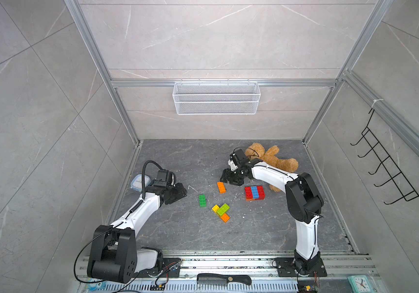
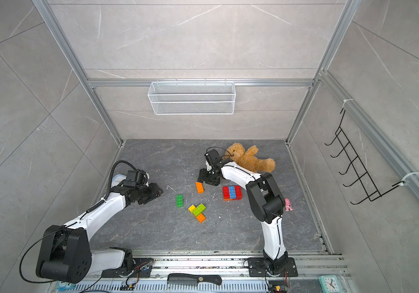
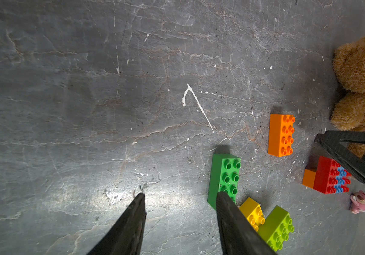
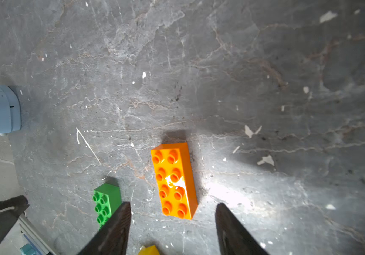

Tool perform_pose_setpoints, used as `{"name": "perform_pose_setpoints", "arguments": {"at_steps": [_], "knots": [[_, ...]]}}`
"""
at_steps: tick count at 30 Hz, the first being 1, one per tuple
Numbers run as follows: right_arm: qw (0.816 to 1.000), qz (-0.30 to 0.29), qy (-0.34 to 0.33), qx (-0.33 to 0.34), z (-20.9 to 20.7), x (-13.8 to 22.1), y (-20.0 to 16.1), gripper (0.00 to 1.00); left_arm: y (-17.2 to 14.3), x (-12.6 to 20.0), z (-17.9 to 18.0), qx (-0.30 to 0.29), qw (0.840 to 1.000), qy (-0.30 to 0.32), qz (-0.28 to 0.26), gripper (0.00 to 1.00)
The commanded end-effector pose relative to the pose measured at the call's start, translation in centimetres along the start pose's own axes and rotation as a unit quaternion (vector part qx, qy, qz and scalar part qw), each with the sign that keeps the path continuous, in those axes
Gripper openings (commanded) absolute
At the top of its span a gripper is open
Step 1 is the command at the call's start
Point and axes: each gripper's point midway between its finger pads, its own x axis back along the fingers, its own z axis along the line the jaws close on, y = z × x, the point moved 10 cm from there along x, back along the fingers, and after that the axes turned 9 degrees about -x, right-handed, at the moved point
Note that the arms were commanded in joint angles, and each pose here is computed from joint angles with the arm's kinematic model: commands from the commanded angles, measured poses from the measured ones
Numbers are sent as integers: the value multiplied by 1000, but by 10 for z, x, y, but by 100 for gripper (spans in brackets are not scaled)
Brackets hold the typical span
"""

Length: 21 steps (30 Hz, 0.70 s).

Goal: Assemble a rectangle with lego
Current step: Place the lego brick at the center of the board, then adjust the lego brick at the center of the board.

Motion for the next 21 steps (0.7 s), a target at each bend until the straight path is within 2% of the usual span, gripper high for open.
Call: {"name": "perform_pose_setpoints", "arguments": {"at_steps": [1, 8, 12, 16, 18, 21], "knots": [[998, 47, -37, 9, 0, -22, -16, 64, 2, 2, -2, -10, 1000, -14, -14, 55], [995, 75, -70, 11, 19, -47, -35, 65, 0, 10, -1, -40, 998, -9, -49, 58], [994, 102, -17, 31, 44, -50, -47, 65, 0, 11, -1, -47, 997, -12, -54, 59], [993, 99, 19, 55, 68, -36, -51, 65, -3, 9, 0, -47, 997, -14, -53, 59], [994, 91, 4, 68, 68, -27, -48, 66, -3, 10, 0, -47, 997, -15, -55, 59], [986, 62, -87, 127, 57, -14, -40, 69, -4, 12, 0, -51, 997, -14, -62, 59]]}}
